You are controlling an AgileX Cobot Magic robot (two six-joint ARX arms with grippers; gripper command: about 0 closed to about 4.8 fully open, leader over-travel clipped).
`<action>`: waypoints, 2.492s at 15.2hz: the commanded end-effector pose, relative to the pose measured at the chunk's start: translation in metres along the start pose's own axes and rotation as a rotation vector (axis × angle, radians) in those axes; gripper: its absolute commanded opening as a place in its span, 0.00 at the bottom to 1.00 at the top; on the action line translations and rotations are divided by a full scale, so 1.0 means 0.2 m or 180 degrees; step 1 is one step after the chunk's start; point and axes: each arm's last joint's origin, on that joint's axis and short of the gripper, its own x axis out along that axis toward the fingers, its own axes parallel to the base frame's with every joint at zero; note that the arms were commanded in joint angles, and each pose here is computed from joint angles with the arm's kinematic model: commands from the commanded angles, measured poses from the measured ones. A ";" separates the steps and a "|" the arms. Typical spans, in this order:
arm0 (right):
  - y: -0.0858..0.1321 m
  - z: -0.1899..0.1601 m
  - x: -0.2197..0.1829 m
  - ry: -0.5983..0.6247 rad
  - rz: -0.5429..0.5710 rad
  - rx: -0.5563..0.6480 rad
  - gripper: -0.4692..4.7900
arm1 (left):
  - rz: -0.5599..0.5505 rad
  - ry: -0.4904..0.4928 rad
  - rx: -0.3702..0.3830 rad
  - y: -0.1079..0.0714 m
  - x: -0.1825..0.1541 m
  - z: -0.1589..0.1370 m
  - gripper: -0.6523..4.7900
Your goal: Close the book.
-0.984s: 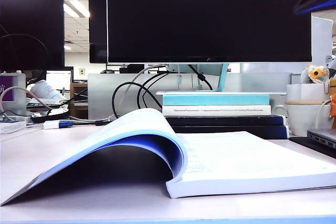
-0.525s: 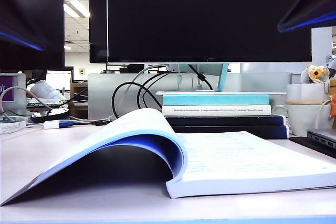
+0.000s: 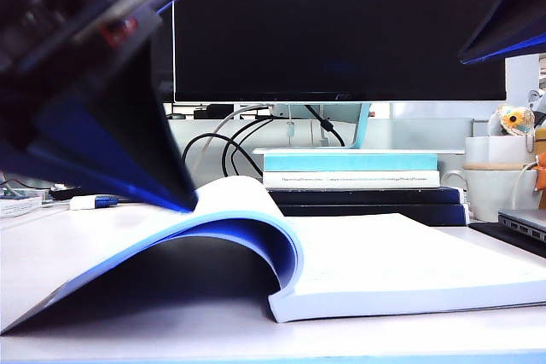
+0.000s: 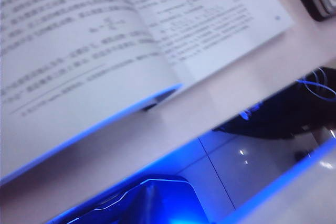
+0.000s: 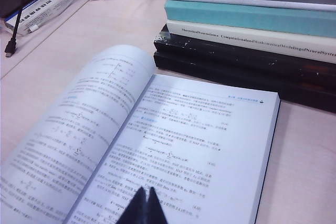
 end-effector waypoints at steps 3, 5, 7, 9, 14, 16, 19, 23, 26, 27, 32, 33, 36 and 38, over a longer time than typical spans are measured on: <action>0.00 0.02 0.00 -0.0072 -0.0035 -0.0037 0.09 | 0.0231 -0.0089 -0.0178 -0.04 0.12 -0.05 0.11; 0.00 0.02 0.00 -0.0070 -0.0033 -0.0037 0.09 | 0.0543 -0.0244 -0.0121 -0.04 0.17 -0.08 0.11; 0.00 0.02 0.00 -0.0068 -0.0037 -0.0035 0.09 | 0.0616 -0.0280 -0.0110 -0.04 0.20 -0.10 0.11; 0.00 0.02 0.00 -0.0066 -0.0034 -0.0042 0.09 | 0.0721 -0.0269 -0.0098 -0.03 0.24 -0.12 0.11; 0.00 0.01 0.00 -0.0055 -0.0035 -0.0040 0.09 | 0.1307 -0.0770 0.0125 -0.01 0.28 -0.12 0.11; 0.00 0.01 0.00 -0.0053 -0.0035 -0.0038 0.09 | 0.1249 -0.0956 0.0294 -0.03 0.28 -0.09 0.11; 0.00 0.01 0.00 -0.0054 -0.0035 -0.0038 0.09 | 0.0912 -0.1419 0.0635 -0.12 0.27 0.01 0.11; 0.00 0.01 0.00 -0.0043 -0.0037 -0.0034 0.09 | 0.0591 -0.1678 0.0740 -0.13 0.27 0.10 0.11; 0.00 0.01 0.00 -0.0042 -0.0036 -0.0034 0.09 | 0.0398 -0.1746 0.0739 -0.13 0.27 0.14 0.11; 0.00 0.01 0.00 -0.0014 -0.0036 -0.0024 0.09 | 0.0243 -0.1770 0.1009 -0.15 0.26 0.15 0.11; 0.00 -0.04 0.00 0.0259 -0.0061 0.0073 0.09 | -0.0151 -0.1630 0.1743 -0.08 0.11 0.26 0.11; 0.00 -0.04 0.00 0.0267 -0.0057 0.0077 0.09 | -0.0323 -0.1524 0.1755 -0.01 0.06 0.30 0.11; 0.00 -0.04 0.00 0.0281 -0.0056 0.0083 0.09 | -0.0447 -0.1517 0.1626 0.18 -0.12 0.41 0.11; 0.00 -0.05 -0.01 0.0371 0.0047 0.0142 0.09 | -0.0486 -0.1610 0.1514 0.30 -0.25 0.43 0.11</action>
